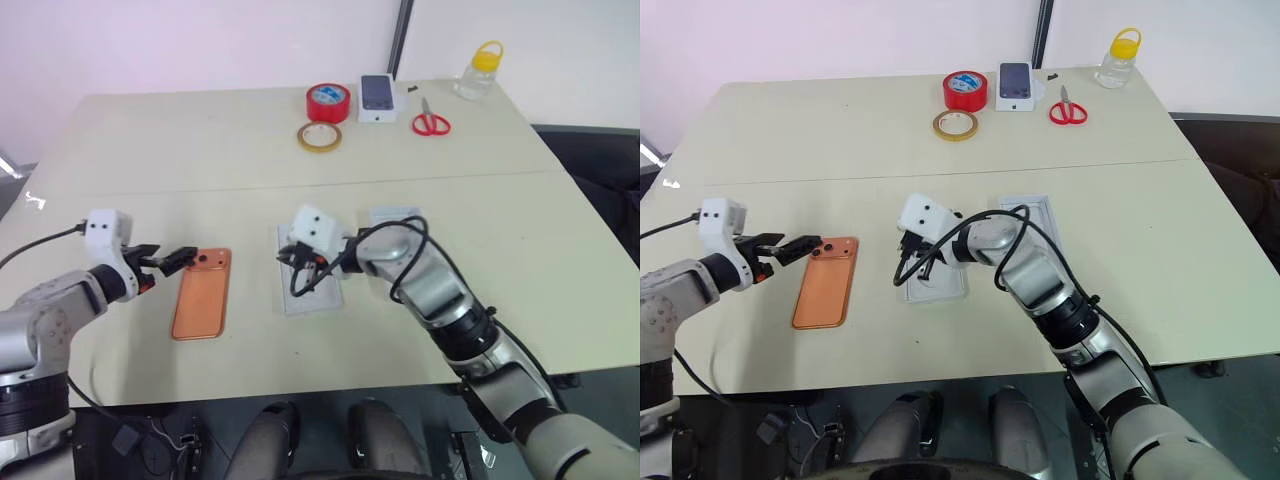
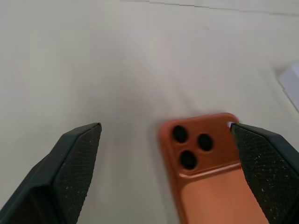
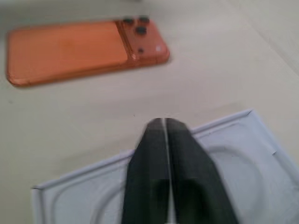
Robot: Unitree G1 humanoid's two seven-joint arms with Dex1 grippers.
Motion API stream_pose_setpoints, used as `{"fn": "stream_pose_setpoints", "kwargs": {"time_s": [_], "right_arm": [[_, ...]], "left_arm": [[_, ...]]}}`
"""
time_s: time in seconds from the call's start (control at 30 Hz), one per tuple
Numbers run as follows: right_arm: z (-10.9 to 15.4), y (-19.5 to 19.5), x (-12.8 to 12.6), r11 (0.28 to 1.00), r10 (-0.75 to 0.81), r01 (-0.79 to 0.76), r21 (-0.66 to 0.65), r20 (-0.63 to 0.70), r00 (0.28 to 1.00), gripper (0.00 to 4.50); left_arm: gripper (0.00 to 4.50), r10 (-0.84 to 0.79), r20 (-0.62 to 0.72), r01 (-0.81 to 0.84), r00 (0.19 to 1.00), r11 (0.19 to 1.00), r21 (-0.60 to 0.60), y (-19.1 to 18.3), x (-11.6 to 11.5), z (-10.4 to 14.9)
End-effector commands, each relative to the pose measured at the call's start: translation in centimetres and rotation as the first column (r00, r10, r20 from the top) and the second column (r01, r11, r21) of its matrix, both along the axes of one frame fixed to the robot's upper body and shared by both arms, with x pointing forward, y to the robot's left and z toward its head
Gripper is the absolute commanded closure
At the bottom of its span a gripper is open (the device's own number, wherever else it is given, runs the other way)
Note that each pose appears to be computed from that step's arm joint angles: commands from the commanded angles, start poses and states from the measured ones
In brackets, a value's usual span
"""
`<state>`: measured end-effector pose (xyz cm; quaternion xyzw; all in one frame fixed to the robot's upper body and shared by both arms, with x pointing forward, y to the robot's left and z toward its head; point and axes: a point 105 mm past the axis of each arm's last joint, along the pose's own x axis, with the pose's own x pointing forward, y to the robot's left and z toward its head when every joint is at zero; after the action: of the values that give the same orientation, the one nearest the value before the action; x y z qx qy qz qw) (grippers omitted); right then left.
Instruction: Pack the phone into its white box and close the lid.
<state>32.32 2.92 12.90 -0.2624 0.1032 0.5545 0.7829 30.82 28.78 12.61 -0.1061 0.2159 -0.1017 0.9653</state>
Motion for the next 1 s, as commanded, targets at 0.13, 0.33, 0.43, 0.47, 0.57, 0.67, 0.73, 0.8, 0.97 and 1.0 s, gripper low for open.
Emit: {"fn": "stream_pose_setpoints", "kwargs": {"time_s": [0.13,0.33,0.43,0.47,0.57,0.67,0.73,0.8,0.97,1.0], "right_arm": [[0.5,3.6,-1.3,0.993,0.111,-0.108,-0.051,0.064,0.992,4.49],[-0.6,4.4,-1.4,0.982,0.155,-0.146,-0.119,0.075,0.985,4.49],[-0.9,4.6,-1.4,0.976,0.177,-0.166,-0.139,0.067,0.982,4.49],[-1.0,4.6,-1.4,0.973,0.186,-0.174,-0.15,0.067,0.98,4.49],[-1.5,4.6,-1.2,0.965,0.203,-0.187,-0.183,0.071,0.977,4.49],[-2.2,4.7,-0.9,0.957,0.21,-0.187,-0.221,0.085,0.974,4.49],[-2.4,4.8,-0.9,0.956,0.212,-0.19,-0.223,0.081,0.974,4.49],[-2.5,4.8,-0.8,0.955,0.214,-0.191,-0.228,0.081,0.973,4.49],[-2.7,4.7,-0.7,0.954,0.209,-0.186,-0.236,0.077,0.975,4.49],[-2.7,4.7,-0.6,0.954,0.207,-0.183,-0.236,0.078,0.975,4.49]], "left_arm": [[0.0,-0.035,-0.174,0.039,0.984,0.999,0.018,-0.7,-1.9,-1.3],[0.0,-0.177,-0.298,0.163,0.938,0.984,-0.074,-3.6,-3.9,-2.8],[0.0,-0.228,-0.319,0.199,0.92,0.972,-0.122,-5.1,-4.5,-3.2],[0.0,-0.242,-0.328,0.206,0.913,0.968,-0.14,-5.6,-4.7,-3.5],[0.0,-0.28,-0.346,0.231,0.896,0.957,-0.175,-7.0,-5.3,-4.0],[0.0,-0.33,-0.33,0.268,0.884,0.938,-0.221,-8.7,-5.7,-4.2],[0.0,-0.354,-0.313,0.284,0.881,0.926,-0.25,-9.5,-5.8,-4.1],[0.0,-0.381,-0.302,0.308,0.874,0.915,-0.262,-10.2,-6.0,-4.1],[0.0,-0.429,-0.277,0.347,0.86,0.889,-0.3,-11.9,-6.1,-4.0],[0.0,-0.436,-0.274,0.354,0.857,0.885,-0.304,-12.0,-6.1,-3.9]]}}
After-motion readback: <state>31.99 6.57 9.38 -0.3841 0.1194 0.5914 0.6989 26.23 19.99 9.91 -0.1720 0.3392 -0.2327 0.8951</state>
